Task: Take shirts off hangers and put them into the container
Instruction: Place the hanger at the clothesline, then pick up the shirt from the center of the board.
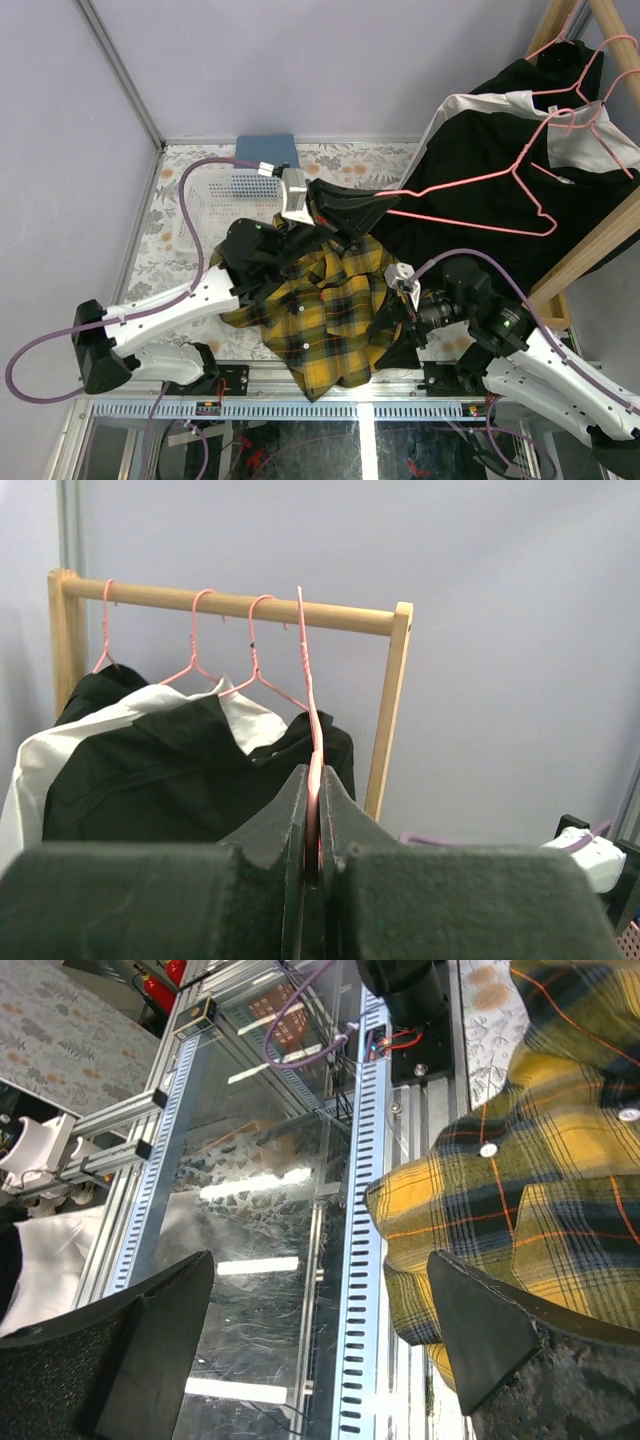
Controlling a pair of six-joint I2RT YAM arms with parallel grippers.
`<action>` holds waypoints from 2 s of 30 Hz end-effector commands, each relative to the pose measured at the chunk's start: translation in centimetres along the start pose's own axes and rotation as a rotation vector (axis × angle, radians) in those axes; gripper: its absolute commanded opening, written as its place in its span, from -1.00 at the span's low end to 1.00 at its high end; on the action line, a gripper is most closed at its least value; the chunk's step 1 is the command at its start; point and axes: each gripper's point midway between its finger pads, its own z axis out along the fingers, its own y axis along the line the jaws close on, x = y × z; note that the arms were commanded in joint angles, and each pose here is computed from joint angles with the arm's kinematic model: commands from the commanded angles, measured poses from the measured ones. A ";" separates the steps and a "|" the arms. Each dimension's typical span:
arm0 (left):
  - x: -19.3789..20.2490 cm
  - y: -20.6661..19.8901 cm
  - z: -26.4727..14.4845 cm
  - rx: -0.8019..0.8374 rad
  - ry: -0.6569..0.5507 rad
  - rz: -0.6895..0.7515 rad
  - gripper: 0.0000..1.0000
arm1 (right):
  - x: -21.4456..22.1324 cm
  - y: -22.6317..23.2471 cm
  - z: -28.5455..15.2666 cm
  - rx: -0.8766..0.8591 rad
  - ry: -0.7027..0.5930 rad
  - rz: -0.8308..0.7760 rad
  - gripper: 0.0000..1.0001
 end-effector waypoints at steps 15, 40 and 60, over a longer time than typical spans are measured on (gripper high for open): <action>0.4 -0.4 11.0 0.197 -0.106 -0.113 -0.99 | 0.6 -3.5 0.8 0.150 0.004 0.131 0.89; 1.2 1.8 6.7 -0.011 0.028 -0.110 0.99 | -0.1 -6.4 0.2 0.324 -0.015 0.117 0.91; 9.3 12.5 -29.3 -1.249 0.329 -0.323 0.99 | -6.4 -19.1 0.1 0.936 0.031 0.096 0.81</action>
